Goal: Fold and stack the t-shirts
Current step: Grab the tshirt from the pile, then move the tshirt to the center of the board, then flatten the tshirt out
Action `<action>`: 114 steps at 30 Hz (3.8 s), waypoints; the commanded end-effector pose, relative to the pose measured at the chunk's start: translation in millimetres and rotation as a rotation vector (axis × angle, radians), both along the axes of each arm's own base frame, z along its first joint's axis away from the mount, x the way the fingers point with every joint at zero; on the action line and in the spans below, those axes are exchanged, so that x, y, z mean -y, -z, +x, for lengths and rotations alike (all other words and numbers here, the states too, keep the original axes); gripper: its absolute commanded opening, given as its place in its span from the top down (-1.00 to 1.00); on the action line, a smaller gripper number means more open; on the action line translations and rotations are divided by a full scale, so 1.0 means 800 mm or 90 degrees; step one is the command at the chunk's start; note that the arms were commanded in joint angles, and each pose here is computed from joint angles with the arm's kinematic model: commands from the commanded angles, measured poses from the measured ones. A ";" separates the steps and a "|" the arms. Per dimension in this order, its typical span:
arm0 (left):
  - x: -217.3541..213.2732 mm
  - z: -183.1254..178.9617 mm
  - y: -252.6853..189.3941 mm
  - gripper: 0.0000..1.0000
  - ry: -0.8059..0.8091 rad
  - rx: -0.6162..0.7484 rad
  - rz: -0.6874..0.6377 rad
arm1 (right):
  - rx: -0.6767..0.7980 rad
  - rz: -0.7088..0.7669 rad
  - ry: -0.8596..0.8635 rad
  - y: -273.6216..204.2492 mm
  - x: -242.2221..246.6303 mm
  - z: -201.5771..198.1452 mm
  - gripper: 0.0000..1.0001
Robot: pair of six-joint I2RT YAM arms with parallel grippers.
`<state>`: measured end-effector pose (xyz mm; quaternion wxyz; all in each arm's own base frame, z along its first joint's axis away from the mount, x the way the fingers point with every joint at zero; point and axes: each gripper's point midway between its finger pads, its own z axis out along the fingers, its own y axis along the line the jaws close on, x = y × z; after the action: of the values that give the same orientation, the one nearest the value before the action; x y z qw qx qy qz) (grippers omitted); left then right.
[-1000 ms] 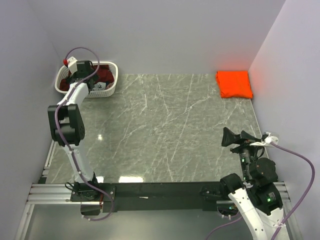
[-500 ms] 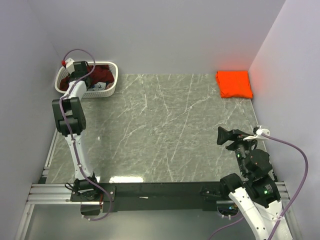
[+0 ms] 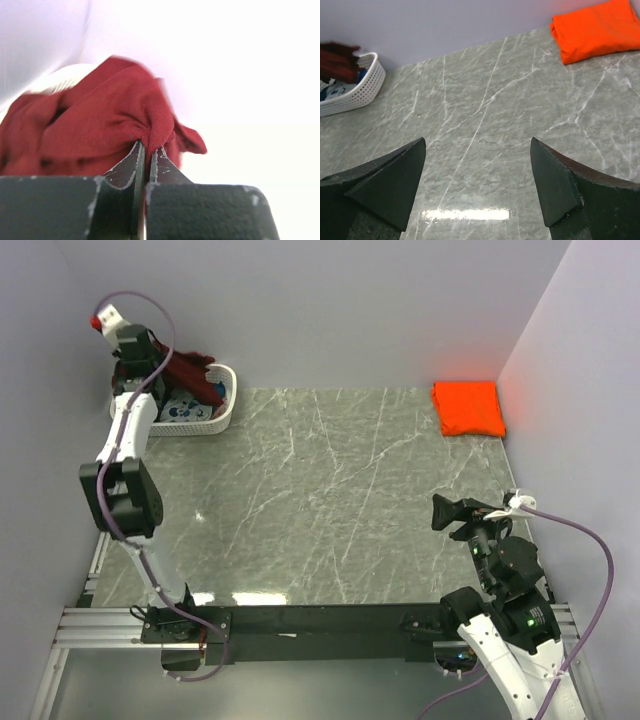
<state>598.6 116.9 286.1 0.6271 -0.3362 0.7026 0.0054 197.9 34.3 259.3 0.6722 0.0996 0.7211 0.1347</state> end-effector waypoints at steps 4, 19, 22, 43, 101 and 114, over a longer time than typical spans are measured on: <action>0.057 -0.065 -0.202 0.99 0.093 0.195 -0.001 | 0.000 0.029 -0.068 -0.029 -0.026 -0.004 -0.82; 0.296 -0.219 -0.282 0.99 0.468 0.222 -0.053 | -0.064 0.063 -0.232 -0.062 -0.079 -0.035 -0.84; 0.356 -0.273 -0.246 0.99 0.577 0.186 -0.085 | -0.073 0.066 -0.260 -0.061 -0.087 -0.041 -0.84; 0.336 -0.485 0.184 -0.77 0.536 -0.243 -0.249 | -0.476 0.046 -0.353 0.147 -0.159 -0.028 -0.62; 0.290 -0.425 0.265 0.99 0.290 -0.493 0.119 | -0.694 -0.195 -0.157 0.297 -0.135 -0.064 -0.33; 0.263 -0.391 0.213 0.99 0.293 -0.424 0.112 | -0.643 -0.126 -0.165 0.261 -0.147 -0.057 -0.33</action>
<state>275.8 -87.4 95.9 0.3445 -0.1098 0.9306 0.0576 149.1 157.7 41.5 0.2130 -0.0190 0.9722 0.0951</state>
